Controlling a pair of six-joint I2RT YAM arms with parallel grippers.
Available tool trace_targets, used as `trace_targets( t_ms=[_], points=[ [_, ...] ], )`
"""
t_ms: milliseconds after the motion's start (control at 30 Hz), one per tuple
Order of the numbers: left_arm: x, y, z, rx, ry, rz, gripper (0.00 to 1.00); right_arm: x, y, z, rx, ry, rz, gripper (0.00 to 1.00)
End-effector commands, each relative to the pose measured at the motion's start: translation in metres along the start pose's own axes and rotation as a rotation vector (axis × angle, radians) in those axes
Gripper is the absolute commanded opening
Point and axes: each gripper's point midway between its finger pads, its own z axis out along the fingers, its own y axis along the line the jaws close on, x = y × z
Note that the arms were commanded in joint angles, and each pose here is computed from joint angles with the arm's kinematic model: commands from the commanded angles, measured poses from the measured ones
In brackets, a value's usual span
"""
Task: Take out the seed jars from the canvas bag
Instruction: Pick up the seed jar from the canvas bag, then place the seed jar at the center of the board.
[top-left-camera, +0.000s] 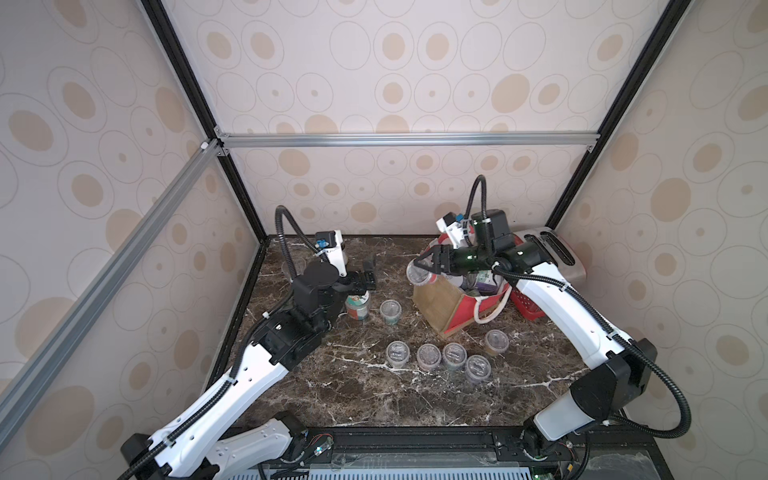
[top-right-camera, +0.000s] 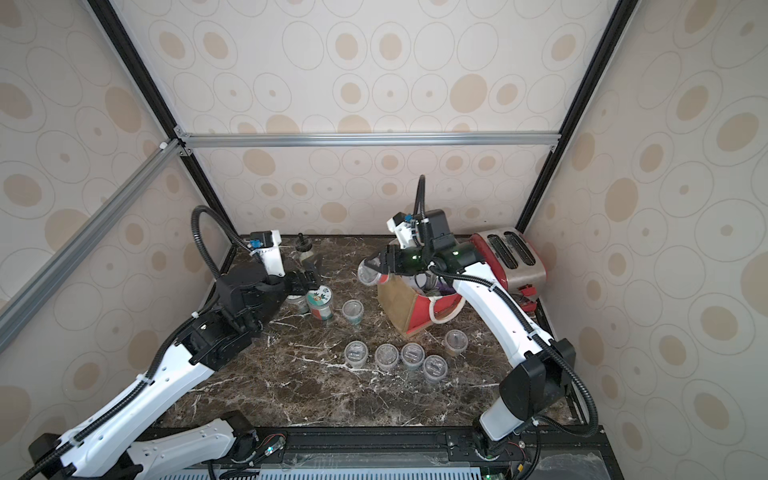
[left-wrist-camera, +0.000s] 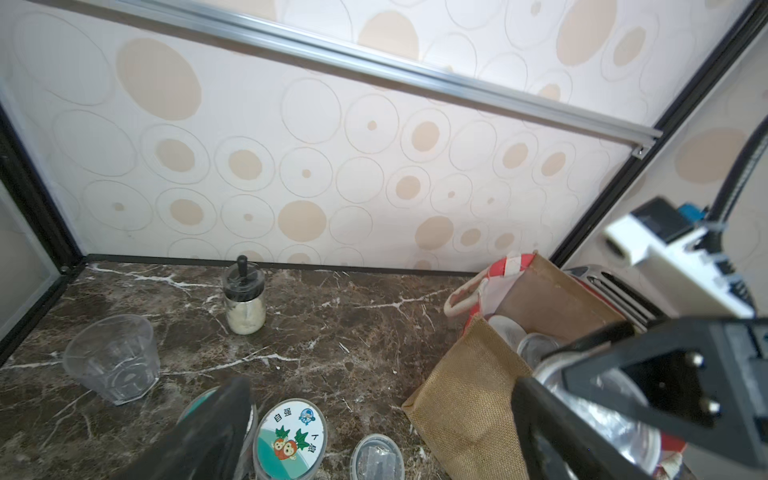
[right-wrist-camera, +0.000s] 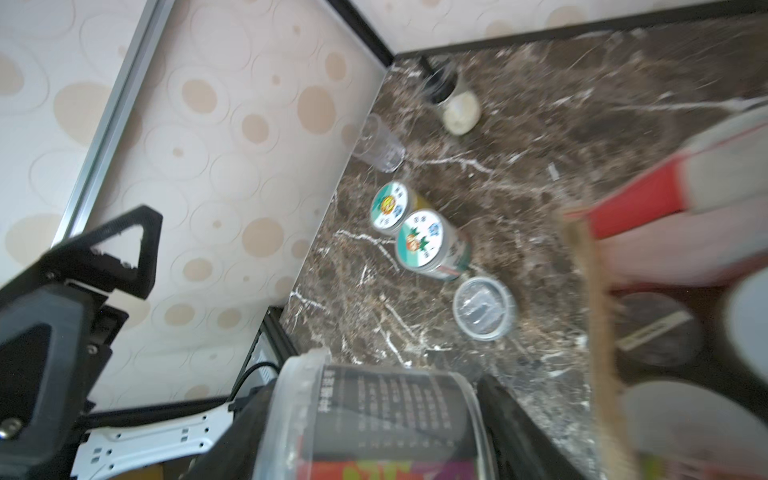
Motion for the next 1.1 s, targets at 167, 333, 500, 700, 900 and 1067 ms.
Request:
trace_targets(
  t_ms=[167,333,500,700,900,1067],
  points=[
    [-0.010,0.020,-0.021,-0.022,-0.041,-0.056,0.98,0.073,0.031,0.097,-0.049,0.189,0.013,0.62],
    [-0.024,0.018,-0.032,0.005,-0.081,-0.075,0.98,0.113,0.033,0.159,-0.026,0.283,0.013,0.62],
    [-0.026,0.019,-0.036,0.013,-0.087,-0.081,0.98,0.150,0.032,0.207,-0.033,0.373,0.043,0.62],
    [-0.017,0.020,-0.033,0.012,-0.077,-0.090,0.98,0.182,0.021,0.240,-0.038,0.438,0.094,0.62],
    [-0.010,0.018,-0.026,0.012,-0.058,-0.081,0.98,0.203,0.007,0.244,-0.013,0.497,0.136,0.62],
    [-0.007,0.015,-0.020,0.018,-0.053,-0.084,0.98,0.222,-0.005,0.242,0.005,0.558,0.153,0.64]
  ],
)
